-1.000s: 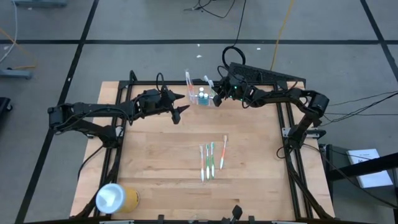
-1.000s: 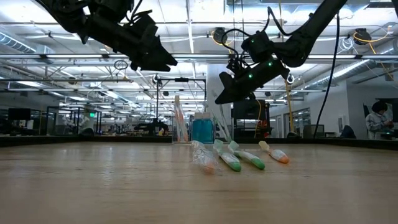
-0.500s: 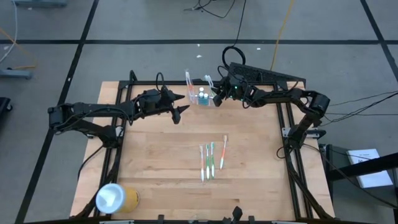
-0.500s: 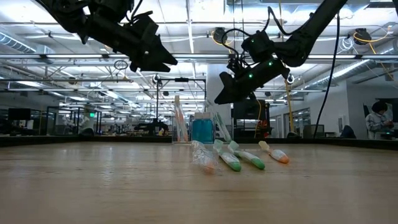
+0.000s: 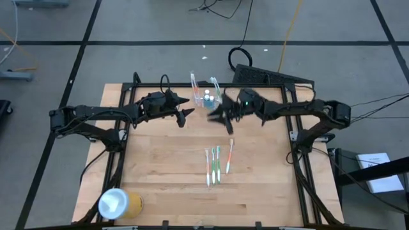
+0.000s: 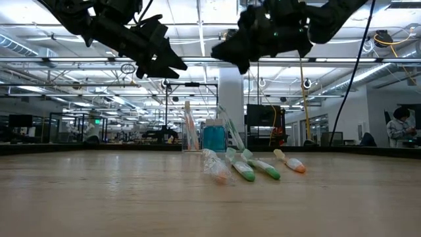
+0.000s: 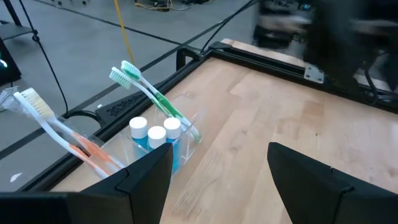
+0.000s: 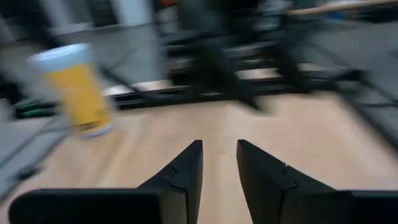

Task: Pick & Place toothbrushing station
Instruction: Put the orange toothbrush into the transparent organizer

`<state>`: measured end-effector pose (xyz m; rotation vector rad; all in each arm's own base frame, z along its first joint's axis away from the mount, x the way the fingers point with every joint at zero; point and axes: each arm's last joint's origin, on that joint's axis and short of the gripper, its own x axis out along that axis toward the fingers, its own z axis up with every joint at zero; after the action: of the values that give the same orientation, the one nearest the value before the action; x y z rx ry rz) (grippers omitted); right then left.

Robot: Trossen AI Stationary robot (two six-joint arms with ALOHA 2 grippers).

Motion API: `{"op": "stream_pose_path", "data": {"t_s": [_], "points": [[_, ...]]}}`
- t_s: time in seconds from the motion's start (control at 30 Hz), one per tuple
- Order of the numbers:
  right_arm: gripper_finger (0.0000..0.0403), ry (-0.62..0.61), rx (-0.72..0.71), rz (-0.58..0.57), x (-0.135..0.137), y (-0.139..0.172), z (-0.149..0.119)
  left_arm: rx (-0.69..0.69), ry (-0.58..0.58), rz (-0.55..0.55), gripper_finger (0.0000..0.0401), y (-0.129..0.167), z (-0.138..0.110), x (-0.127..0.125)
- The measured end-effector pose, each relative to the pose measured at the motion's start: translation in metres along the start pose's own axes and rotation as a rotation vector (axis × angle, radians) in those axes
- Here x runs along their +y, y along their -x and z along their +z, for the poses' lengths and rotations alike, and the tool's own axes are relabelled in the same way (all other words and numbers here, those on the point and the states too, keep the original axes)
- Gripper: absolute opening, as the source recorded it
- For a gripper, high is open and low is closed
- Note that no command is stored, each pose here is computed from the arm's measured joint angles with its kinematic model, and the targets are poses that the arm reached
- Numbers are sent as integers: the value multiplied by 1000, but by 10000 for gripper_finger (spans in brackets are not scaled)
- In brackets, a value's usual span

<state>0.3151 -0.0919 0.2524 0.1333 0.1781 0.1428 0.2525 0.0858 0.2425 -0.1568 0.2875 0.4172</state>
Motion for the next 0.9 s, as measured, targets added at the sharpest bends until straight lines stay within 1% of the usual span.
{"op": "stream_pose_path", "data": {"t_s": [0.1,0.13,0.23,0.4,0.47,0.57,0.7,0.77,0.9], "points": [[89,19,22,129,25,-10,-3,0,9,0,271,0,0,0],[89,33,25,155,33,-13,-4,0,19,0,271,0,0,0],[88,71,38,214,53,-19,-6,0,39,1,271,0,0,0],[88,78,79,294,80,-25,-13,0,63,-4,271,0,0,-1],[87,97,100,319,87,-24,-23,1,69,-9,271,0,0,-3],[86,126,123,352,97,-22,-45,3,80,-20,271,0,-1,-6],[86,82,91,420,113,-17,-67,3,97,-29,271,1,-1,-10],[86,89,68,452,122,-14,-74,3,108,-28,271,1,-1,-11],[86,149,18,485,132,-8,-82,6,105,-30,271,0,-3,-14]]}}
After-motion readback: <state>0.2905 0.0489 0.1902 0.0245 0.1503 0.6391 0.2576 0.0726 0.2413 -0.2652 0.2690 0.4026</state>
